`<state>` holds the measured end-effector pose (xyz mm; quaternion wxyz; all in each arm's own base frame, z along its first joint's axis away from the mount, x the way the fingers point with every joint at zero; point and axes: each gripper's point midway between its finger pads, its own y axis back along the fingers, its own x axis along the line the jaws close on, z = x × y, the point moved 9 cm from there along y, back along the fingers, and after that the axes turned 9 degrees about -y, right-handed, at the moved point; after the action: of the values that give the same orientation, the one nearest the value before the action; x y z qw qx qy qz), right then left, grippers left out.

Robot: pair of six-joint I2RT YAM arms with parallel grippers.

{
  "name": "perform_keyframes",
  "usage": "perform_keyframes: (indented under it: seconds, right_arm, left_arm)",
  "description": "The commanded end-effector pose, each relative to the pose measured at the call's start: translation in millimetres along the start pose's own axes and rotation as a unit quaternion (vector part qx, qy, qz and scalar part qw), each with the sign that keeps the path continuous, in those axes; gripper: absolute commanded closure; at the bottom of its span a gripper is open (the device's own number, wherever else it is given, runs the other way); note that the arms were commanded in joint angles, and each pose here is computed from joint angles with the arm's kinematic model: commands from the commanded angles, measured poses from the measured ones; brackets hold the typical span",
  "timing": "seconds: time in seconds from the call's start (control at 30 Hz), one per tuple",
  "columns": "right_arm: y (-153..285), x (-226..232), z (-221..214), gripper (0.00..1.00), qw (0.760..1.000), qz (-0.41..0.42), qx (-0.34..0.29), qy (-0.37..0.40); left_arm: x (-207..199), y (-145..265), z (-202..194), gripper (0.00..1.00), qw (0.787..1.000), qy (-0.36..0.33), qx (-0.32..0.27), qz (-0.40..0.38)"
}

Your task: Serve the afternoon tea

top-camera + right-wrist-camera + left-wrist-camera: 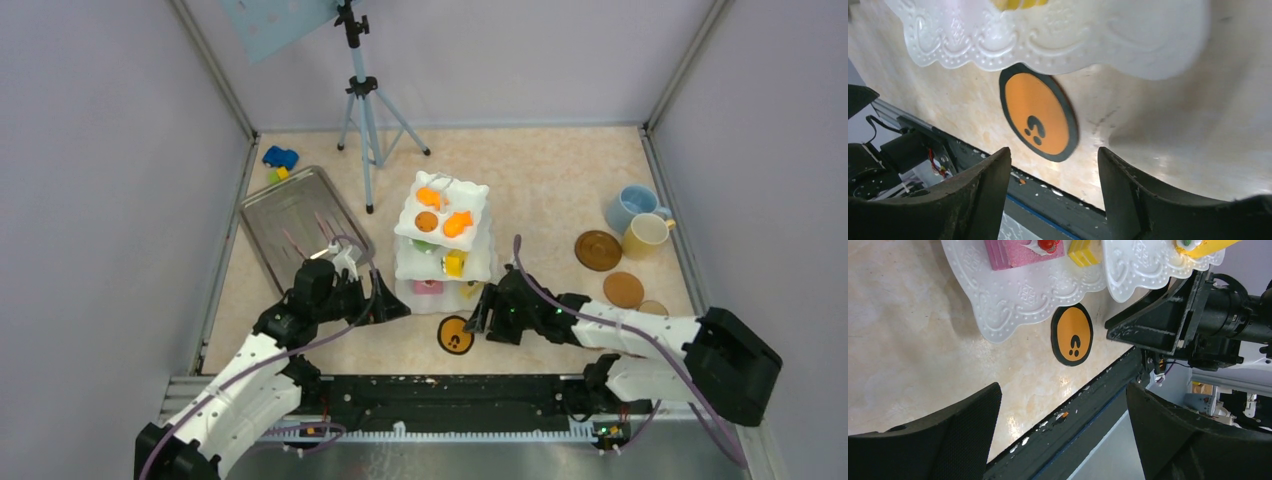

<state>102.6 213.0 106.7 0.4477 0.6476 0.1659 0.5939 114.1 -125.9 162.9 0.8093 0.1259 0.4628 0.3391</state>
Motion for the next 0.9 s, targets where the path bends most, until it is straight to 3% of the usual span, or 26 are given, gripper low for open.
perform_keyframes:
  seconds: [0.0,0.1,0.43,0.6,0.87]
  right_arm:
    - [12.3,-25.1,18.9,0.35,0.998,-0.014,-0.058,0.0]
    - [9.5,-25.5,25.5,0.36,0.997,0.009,-0.076,-0.005]
    - [-33.0,42.1,-14.1,0.55,0.994,0.109,-0.004,0.029]
    - [-22.9,21.1,-13.6,0.52,0.995,0.094,-0.039,-0.018]
    - [7.3,-27.5,-9.3,0.37,0.992,0.053,-0.097,-0.054]
  left_arm:
    - [2.3,-3.6,-0.5,0.02,1.0,-0.001,-0.004,0.0]
    - [3.3,-5.3,0.1,0.02,1.0,-0.001,-0.006,0.0]
    - [7.0,-8.3,-1.1,0.01,1.0,0.003,-0.002,0.01]
    - [8.1,-5.4,-4.5,0.01,1.0,0.006,-0.006,0.014]
    - [12.3,-10.4,-11.2,0.01,1.0,0.003,0.026,0.005]
